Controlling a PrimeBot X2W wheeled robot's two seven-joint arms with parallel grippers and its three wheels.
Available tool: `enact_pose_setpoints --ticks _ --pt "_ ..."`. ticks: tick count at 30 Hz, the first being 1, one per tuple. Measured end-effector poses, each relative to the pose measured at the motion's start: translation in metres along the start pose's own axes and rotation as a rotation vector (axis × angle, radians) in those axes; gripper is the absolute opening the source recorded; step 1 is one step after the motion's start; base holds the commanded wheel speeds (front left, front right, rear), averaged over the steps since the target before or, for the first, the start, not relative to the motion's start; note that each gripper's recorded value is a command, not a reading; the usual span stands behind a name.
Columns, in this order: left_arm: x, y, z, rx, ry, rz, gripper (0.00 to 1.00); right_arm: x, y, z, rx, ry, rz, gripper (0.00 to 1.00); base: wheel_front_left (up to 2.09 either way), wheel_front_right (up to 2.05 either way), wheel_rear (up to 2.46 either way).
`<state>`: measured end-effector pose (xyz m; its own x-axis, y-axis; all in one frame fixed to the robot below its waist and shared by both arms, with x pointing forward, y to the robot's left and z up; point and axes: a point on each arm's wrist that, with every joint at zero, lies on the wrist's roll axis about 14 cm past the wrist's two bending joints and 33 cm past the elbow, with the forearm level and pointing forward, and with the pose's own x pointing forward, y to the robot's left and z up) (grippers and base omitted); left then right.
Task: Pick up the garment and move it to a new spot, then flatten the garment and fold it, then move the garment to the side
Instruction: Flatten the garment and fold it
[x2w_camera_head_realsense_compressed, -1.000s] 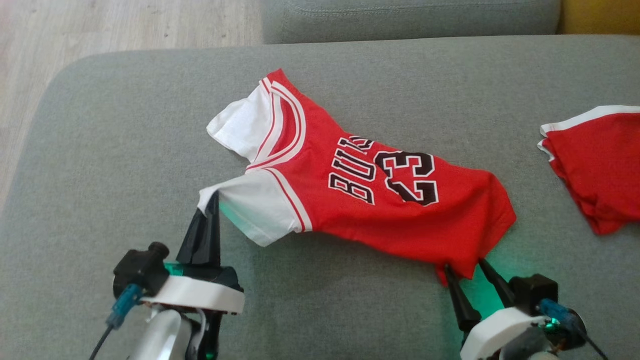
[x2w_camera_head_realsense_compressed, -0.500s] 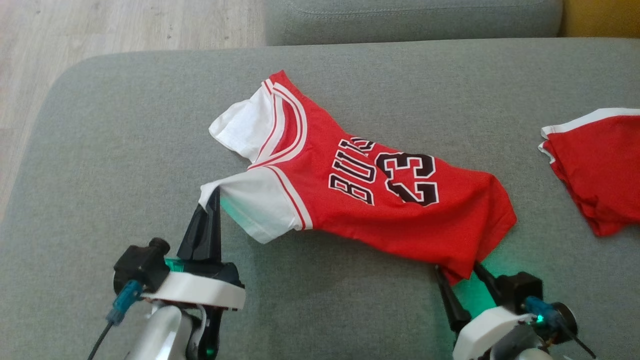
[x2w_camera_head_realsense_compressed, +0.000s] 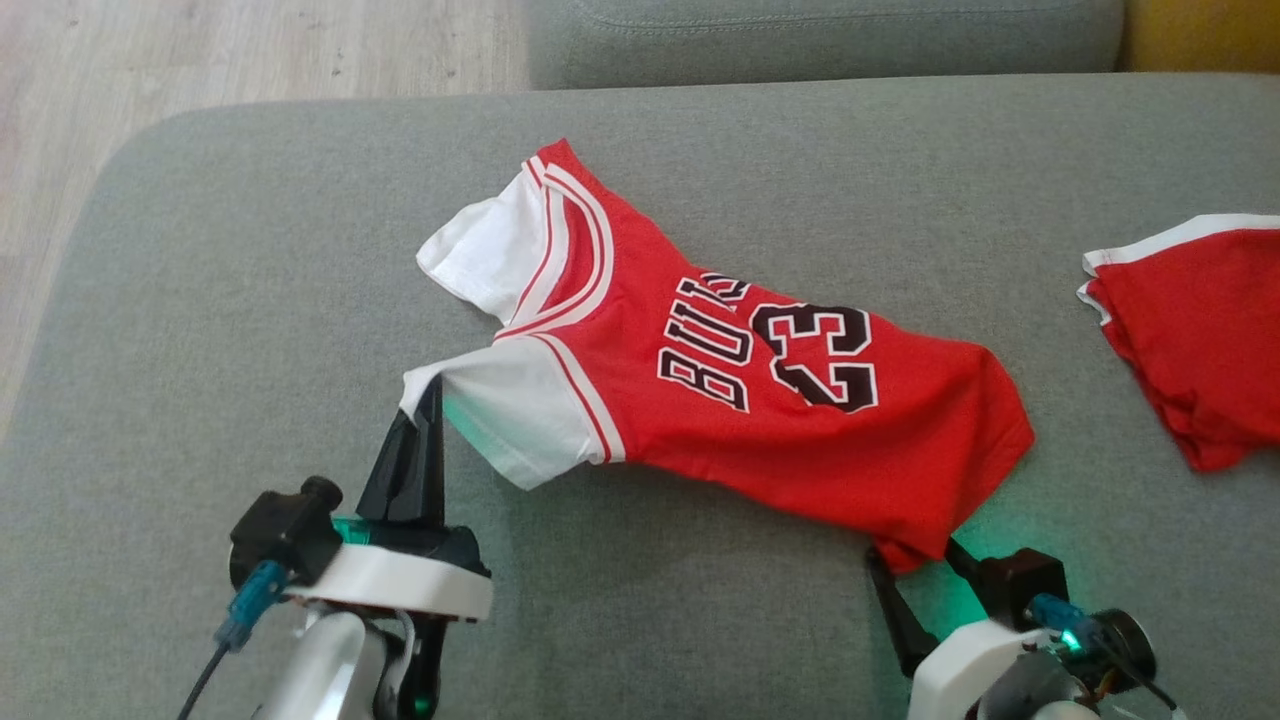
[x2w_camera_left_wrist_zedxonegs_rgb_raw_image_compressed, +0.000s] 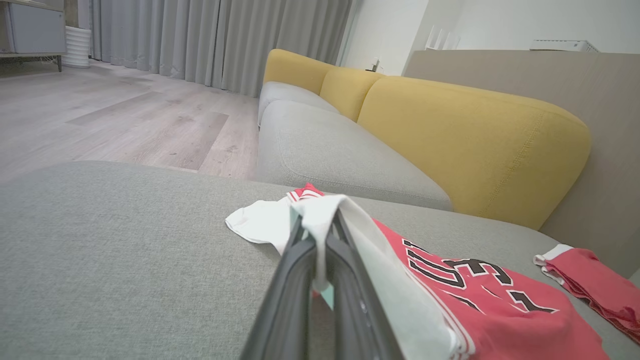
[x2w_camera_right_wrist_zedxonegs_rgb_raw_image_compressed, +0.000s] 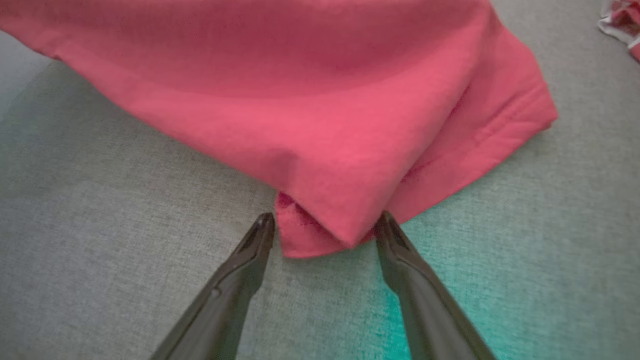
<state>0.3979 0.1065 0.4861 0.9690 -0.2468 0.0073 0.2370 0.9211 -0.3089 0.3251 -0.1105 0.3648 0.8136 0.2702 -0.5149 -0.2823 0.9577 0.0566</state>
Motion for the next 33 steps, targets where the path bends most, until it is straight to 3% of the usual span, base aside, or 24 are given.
enact_pose_setpoints --ticks 7,8,9,17,23,29,33 --pt "-0.001 0.004 -0.003 -0.002 0.010 0.012 0.00 0.005 -0.005 0.000 -0.021 0.011 -0.009 1.00 0.00 0.00 0.00" --pt "-0.001 0.005 -0.004 -0.002 0.011 0.013 0.00 0.007 -0.006 0.002 -0.021 0.006 -0.010 0.69 0.00 0.00 0.00" --pt "-0.001 0.005 -0.004 -0.002 0.012 0.013 0.00 0.008 -0.007 0.004 -0.022 -0.001 -0.013 0.00 0.00 0.00 0.00" --pt "-0.001 0.002 0.002 0.002 -0.006 0.007 0.00 0.002 -0.028 0.017 -0.072 -0.041 -0.081 0.00 0.00 0.00 0.00" --pt "0.000 -0.001 0.019 -0.006 -0.054 -0.001 0.00 -0.012 -0.047 0.045 -0.173 -0.117 -0.138 0.00 0.00 0.00 0.00" --pt "0.010 -0.020 0.057 -0.049 -0.144 -0.067 0.00 -0.031 -0.078 0.102 -0.365 -0.204 -0.182 0.00 0.00 0.00 0.00" --pt "0.025 -0.036 0.113 -0.035 -0.251 -0.135 0.00 -0.042 -0.084 0.180 -0.517 -0.341 -0.181 0.00 0.00 0.00 0.00"
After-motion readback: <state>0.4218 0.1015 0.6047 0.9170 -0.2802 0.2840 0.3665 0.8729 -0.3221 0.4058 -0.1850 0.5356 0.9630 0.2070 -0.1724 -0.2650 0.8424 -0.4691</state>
